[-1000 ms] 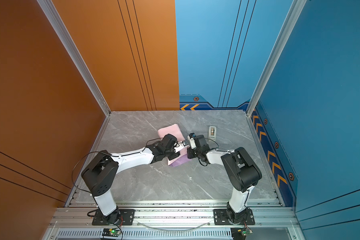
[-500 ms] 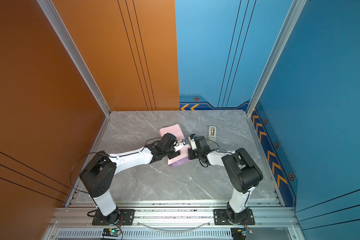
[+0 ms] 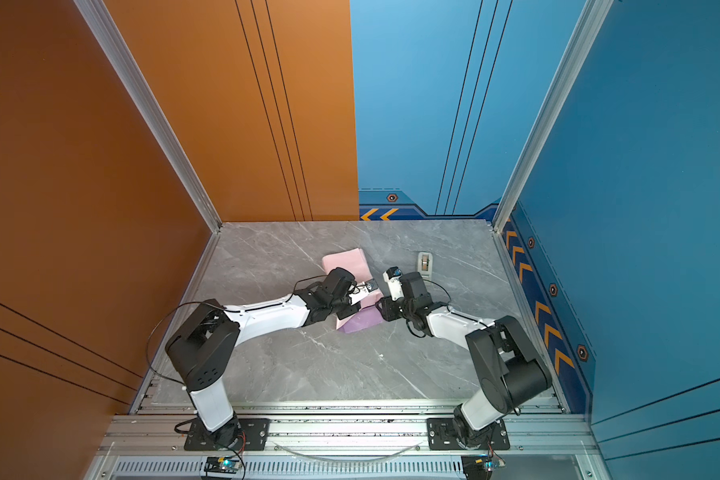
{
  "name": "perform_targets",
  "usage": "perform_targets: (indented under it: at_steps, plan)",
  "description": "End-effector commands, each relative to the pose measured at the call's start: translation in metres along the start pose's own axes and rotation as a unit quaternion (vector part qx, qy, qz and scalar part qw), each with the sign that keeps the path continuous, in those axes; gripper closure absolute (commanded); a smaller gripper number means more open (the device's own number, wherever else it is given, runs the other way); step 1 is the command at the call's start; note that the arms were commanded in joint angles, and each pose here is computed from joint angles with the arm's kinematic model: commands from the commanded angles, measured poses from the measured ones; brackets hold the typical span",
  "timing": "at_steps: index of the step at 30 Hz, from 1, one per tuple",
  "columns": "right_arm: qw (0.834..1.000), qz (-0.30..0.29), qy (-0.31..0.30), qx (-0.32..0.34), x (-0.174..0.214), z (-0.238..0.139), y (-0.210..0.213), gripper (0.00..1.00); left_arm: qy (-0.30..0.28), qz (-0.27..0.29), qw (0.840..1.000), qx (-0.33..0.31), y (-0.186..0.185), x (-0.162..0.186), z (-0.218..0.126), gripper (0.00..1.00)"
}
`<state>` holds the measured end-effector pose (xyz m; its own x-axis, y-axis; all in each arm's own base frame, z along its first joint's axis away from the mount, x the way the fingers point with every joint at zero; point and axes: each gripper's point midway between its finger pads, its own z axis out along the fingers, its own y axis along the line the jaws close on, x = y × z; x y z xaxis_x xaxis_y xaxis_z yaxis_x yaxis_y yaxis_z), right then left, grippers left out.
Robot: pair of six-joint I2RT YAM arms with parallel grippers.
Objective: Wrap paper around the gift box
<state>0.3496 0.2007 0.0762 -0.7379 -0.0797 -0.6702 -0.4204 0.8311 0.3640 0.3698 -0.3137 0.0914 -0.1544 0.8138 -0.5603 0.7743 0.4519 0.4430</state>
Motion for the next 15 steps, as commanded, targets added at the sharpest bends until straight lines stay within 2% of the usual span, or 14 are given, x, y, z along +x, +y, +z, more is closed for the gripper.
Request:
perform_targets:
  at_steps: [1,6,9,15]
  plan:
    - [0.996,0.073,0.007,-0.048,0.006,-0.007,-0.001,0.56,0.019,0.005,1.0,0.008,-0.007,0.01,0.005,0.53]
    - [0.987,0.147,-0.027,-0.05,-0.008,0.0,-0.018,0.63,0.017,0.005,1.0,0.008,-0.009,0.01,0.004,0.55]
    - [0.988,0.153,-0.017,-0.023,-0.005,0.011,-0.024,0.66,0.017,0.006,1.0,0.007,-0.01,0.009,0.005,0.55]
    - [0.991,0.136,0.001,-0.02,0.003,0.029,-0.017,0.7,0.016,0.007,1.0,0.007,-0.011,0.009,0.004,0.55]
